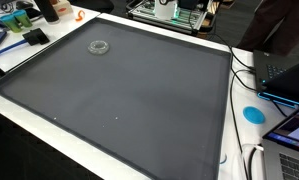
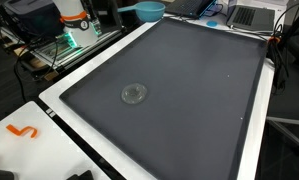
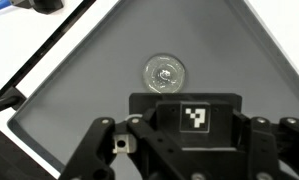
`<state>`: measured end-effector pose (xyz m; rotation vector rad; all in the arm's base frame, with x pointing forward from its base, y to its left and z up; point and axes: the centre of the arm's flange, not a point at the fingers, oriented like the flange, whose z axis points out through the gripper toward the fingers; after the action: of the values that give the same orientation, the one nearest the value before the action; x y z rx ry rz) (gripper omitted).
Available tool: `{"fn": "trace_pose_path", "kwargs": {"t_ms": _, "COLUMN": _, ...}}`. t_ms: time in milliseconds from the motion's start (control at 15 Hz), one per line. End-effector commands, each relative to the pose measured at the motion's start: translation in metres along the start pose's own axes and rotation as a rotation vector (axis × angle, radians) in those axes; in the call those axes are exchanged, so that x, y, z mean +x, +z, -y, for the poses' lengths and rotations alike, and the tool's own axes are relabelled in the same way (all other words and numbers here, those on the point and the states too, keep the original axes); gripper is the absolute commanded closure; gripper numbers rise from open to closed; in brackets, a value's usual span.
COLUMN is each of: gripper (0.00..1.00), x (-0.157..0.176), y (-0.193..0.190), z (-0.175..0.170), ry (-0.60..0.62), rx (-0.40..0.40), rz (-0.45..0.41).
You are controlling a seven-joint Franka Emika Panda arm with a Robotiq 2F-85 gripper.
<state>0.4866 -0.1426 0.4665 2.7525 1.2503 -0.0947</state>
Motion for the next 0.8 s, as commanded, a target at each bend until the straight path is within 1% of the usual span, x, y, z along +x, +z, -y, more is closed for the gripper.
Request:
{"fn": "trace_pose_path", "kwargs": {"t_ms": 0, "gripper": 0.47, "x": 0.0002, "y": 0.0003, "z": -0.0001, "ry": 0.0, "rx": 0.001, "rz": 0.0}}
{"fn": "trace_pose_path", "kwargs": {"t_ms": 600, "gripper": 0.47, "x": 0.0004, "y": 0.0025, "z": -0.0005, "ry": 0.0, "rx": 0.004, "rz": 0.003}}
{"fn": "trace_pose_path", "kwargs": {"t_ms": 667, "gripper": 0.72, "x": 0.0004, "y": 0.0025, "z": -0.0005, "ry": 0.0, "rx": 0.004, "rz": 0.003}}
{"fn": "trace_pose_path", "kwargs": {"t_ms": 733, "gripper": 0.72, "x": 0.0036, "y": 0.0081, "z": -0.0008, "ry": 0.002, "rx": 0.01, "rz": 0.033}}
